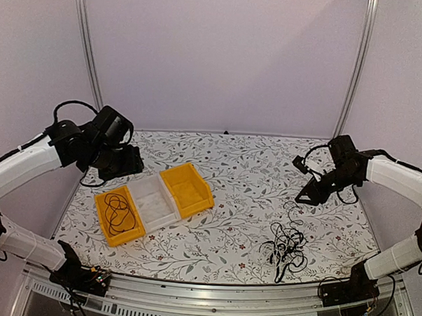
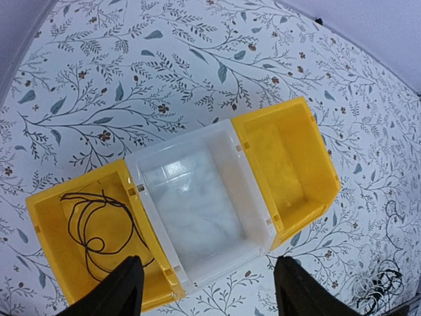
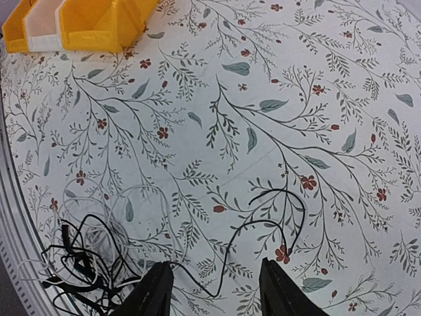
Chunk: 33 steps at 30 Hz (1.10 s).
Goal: Untangle the cables
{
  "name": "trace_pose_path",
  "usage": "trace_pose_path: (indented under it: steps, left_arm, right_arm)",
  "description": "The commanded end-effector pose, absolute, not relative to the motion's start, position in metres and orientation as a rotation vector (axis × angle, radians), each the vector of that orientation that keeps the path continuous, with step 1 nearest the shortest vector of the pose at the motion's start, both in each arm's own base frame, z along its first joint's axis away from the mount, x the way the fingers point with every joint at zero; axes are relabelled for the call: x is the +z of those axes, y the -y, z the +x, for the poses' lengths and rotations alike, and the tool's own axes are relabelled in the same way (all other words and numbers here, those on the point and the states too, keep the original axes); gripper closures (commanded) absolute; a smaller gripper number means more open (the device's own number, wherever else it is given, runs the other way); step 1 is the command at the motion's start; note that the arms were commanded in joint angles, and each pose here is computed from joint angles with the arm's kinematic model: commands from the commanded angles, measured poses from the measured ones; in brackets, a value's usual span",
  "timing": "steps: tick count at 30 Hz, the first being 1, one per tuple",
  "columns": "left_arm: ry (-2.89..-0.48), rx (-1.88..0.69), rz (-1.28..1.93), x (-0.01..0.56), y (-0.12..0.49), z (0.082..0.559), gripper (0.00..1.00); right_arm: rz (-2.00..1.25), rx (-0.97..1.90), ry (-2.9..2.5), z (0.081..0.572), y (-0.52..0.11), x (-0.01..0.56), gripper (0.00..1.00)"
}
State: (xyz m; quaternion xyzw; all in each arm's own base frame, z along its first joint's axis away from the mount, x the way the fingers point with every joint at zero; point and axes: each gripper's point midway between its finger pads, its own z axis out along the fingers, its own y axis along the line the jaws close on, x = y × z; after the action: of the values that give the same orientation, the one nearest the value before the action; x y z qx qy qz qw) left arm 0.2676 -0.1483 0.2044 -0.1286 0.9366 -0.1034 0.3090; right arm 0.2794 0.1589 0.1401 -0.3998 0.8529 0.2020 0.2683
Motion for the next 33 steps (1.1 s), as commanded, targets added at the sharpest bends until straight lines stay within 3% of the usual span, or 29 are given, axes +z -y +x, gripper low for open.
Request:
trace_pose_path:
  steps: [1,7,11,19,33]
  left_arm:
    - [-2.477,-0.123,-0.179,0.224,0.172,0.277,0.31]
    - [-2.410,-0.222,-0.007,0.252,0.239,0.291,0.34]
    - [-2.419,-0.327,0.048,0.252,0.270,0.285,0.35]
    - [-2.393,-0.398,0.060,0.256,0.288,0.278,0.36]
    - [-2.407,-0.409,0.018,0.250,0.278,0.268,0.35]
  right_arm:
    - [-1.070,0.411,-2.449,0.302,-0.141,0.105,0.57]
    - [-1.043,0.246,-2.519,0.350,-0.132,0.082,0.66]
    - [-1.092,0.076,-2.543,0.378,-0.119,0.069,0.66]
    - [-1.328,0.159,-2.570,0.361,-0.124,0.033,0.65]
    - [-1.436,0.227,-2.596,0.355,-0.136,0.012,0.65]
